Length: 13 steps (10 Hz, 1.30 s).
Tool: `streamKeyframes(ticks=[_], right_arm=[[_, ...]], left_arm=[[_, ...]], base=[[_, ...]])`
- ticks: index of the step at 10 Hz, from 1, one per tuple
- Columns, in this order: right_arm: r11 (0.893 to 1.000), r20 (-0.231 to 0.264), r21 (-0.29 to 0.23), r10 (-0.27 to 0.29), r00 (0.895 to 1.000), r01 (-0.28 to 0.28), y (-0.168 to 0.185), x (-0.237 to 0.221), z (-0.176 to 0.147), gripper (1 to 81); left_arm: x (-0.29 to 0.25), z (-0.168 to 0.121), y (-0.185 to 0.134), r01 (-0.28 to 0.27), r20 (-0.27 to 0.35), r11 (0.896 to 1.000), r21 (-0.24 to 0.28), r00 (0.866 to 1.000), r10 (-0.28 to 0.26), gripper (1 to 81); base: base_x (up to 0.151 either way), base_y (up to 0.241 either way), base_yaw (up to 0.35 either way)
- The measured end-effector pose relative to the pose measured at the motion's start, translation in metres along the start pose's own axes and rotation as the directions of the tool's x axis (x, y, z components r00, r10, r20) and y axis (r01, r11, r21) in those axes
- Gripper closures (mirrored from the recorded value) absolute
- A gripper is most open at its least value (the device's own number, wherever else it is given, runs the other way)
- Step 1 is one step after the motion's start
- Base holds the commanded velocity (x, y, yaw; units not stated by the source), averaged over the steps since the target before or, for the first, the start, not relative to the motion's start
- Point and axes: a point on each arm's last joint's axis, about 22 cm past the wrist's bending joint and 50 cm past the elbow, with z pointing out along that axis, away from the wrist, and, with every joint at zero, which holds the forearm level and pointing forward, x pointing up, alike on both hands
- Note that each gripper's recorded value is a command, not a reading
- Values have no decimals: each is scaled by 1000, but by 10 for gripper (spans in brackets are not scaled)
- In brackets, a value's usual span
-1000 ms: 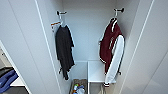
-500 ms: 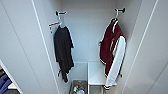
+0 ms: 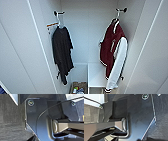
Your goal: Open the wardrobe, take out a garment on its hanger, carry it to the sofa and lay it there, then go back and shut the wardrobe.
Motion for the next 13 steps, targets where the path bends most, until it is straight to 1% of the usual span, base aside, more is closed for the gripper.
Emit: streamKeyframes(ticks=[4,8,11,13], right_arm=[[1000,0,2,0,1000,0,-2,0,0,10],[1000,0,-11,-2,1000,2,5,0,0,10],[1000,0,-7,-2,1000,2,-3,-1,3,10],[1000,0,-17,-5,1000,5,2,-1,3,10]], left_arm=[[0,1,4,0,0,1000,-5,1000,0,10],[0,1,4,0,0,1000,-6,1000,0,10],[0,1,4,1,0,1000,-5,1000,-1,10],[0,1,4,0,0,1000,-6,1000,0,10]], base=[[75,0,0],[75,0,0],[75,0,0],[75,0,0]])
